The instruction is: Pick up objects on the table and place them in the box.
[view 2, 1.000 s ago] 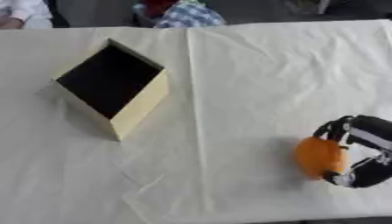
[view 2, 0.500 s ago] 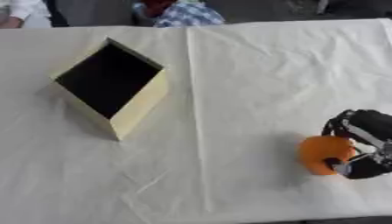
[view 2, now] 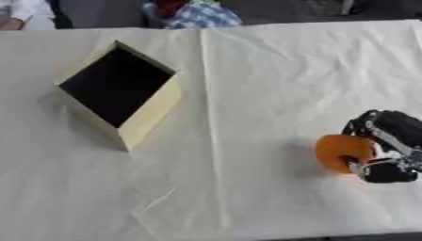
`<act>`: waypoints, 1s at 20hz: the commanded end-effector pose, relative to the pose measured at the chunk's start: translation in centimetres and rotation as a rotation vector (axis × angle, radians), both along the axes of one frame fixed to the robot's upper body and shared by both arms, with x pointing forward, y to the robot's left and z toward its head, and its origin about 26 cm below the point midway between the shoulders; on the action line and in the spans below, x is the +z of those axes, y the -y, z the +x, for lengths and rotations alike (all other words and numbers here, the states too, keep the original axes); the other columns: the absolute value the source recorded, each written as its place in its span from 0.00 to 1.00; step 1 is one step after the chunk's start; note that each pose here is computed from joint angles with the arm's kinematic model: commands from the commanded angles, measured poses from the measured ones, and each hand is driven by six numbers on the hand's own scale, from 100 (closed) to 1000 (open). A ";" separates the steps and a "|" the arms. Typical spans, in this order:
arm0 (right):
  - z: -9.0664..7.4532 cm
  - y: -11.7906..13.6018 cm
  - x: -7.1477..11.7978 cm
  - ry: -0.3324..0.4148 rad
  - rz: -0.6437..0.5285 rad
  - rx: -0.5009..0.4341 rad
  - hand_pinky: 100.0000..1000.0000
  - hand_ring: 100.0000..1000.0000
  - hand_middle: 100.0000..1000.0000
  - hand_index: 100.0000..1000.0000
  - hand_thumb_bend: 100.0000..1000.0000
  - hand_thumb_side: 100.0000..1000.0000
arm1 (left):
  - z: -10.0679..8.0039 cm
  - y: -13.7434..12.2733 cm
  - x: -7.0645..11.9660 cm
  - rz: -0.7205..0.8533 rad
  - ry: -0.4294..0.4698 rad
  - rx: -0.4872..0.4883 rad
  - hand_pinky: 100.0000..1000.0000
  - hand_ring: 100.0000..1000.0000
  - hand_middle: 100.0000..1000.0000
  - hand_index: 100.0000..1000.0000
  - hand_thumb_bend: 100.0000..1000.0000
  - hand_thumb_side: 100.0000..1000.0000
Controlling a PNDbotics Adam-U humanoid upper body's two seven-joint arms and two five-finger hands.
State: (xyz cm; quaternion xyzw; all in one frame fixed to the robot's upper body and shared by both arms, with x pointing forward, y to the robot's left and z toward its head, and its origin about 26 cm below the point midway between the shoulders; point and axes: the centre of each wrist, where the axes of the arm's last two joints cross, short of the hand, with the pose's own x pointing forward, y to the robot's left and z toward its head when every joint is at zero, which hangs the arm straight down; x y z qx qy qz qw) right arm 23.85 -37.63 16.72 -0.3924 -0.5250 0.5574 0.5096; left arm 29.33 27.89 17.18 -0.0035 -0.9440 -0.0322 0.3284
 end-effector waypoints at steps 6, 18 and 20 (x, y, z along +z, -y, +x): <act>1.7 -0.2 5.4 0.204 -0.039 0.078 0.23 0.48 0.43 0.57 0.03 0.00 | -0.1 0.0 0.9 0.010 0.032 -0.006 0.67 0.75 0.76 0.70 0.00 0.75; 3.8 -3.9 14.0 0.320 -0.065 0.267 0.25 0.49 0.43 0.58 0.00 0.00 | 0.1 0.5 1.4 0.012 0.049 -0.039 0.67 0.75 0.76 0.70 0.00 0.75; 4.1 -5.0 15.3 0.345 -0.057 0.307 0.24 0.49 0.43 0.58 0.00 0.00 | 0.1 0.6 1.5 0.012 0.052 -0.048 0.67 0.75 0.76 0.70 0.00 0.75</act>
